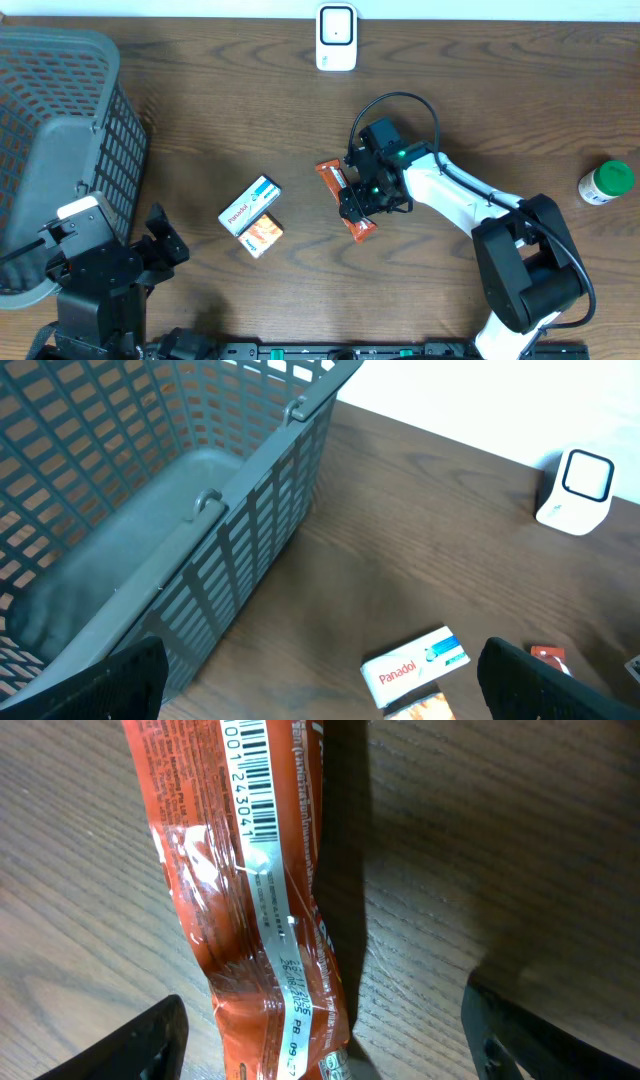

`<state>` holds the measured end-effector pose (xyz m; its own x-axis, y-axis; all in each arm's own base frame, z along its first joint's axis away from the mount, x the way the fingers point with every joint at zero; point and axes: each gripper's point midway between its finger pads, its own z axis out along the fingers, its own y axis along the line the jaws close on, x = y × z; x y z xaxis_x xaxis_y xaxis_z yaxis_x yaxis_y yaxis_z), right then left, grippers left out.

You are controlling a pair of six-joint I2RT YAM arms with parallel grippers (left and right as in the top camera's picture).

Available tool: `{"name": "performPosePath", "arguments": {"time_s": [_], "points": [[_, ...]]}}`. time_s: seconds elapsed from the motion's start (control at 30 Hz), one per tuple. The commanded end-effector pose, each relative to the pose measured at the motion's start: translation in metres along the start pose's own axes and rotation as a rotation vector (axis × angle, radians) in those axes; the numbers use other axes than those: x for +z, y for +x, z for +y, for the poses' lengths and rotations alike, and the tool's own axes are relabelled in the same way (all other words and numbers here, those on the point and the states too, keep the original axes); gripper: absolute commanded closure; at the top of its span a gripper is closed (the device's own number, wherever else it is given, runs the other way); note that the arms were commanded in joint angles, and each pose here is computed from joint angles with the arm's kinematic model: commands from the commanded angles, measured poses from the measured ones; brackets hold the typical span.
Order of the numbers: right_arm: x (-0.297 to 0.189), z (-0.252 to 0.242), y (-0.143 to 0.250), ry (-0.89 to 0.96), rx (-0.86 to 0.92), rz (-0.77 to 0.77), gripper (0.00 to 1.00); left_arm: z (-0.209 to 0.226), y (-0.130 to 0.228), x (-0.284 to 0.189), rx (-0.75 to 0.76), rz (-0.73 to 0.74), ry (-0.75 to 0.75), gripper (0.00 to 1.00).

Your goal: Scan the item barcode

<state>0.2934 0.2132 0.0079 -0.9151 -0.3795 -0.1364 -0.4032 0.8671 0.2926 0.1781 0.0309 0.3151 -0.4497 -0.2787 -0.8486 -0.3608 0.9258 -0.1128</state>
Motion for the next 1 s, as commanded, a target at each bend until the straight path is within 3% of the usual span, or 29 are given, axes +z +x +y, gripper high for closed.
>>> {"name": "performPosePath", "arguments": {"time_s": [0.0, 0.43, 0.57, 0.6, 0.8, 0.9, 0.97], "points": [[0.011, 0.004, 0.017, -0.041, 0.014, 0.049, 0.19, 0.001, -0.004, -0.003, 0.0, -0.012, 0.0, 0.02], [0.027, 0.004, 0.024, 0.012, 0.02, 0.086, 0.26, 0.001, -0.004, -0.003, 0.0, -0.012, 0.0, 0.02], [0.044, -0.001, 0.033, 0.019, 0.041, 0.133, 0.33, 0.001, -0.004, -0.003, 0.0, -0.012, 0.0, 0.02], [0.048, -0.003, 0.035, 0.021, 0.048, 0.145, 0.36, 0.001, -0.004, -0.003, 0.0, -0.012, 0.0, 0.02], [0.059, -0.008, 0.044, 0.024, 0.068, 0.187, 0.81, 0.001, -0.004, -0.003, 0.0, -0.012, 0.0, 0.02], [0.059, -0.009, 0.045, 0.025, 0.069, 0.19, 0.95, 0.001, -0.004, -0.003, 0.0, -0.012, 0.0, 0.02], [0.059, -0.009, 0.045, 0.025, 0.069, 0.192, 0.99, 0.001, -0.004, -0.003, 0.0, -0.012, 0.0, 0.02]]}}
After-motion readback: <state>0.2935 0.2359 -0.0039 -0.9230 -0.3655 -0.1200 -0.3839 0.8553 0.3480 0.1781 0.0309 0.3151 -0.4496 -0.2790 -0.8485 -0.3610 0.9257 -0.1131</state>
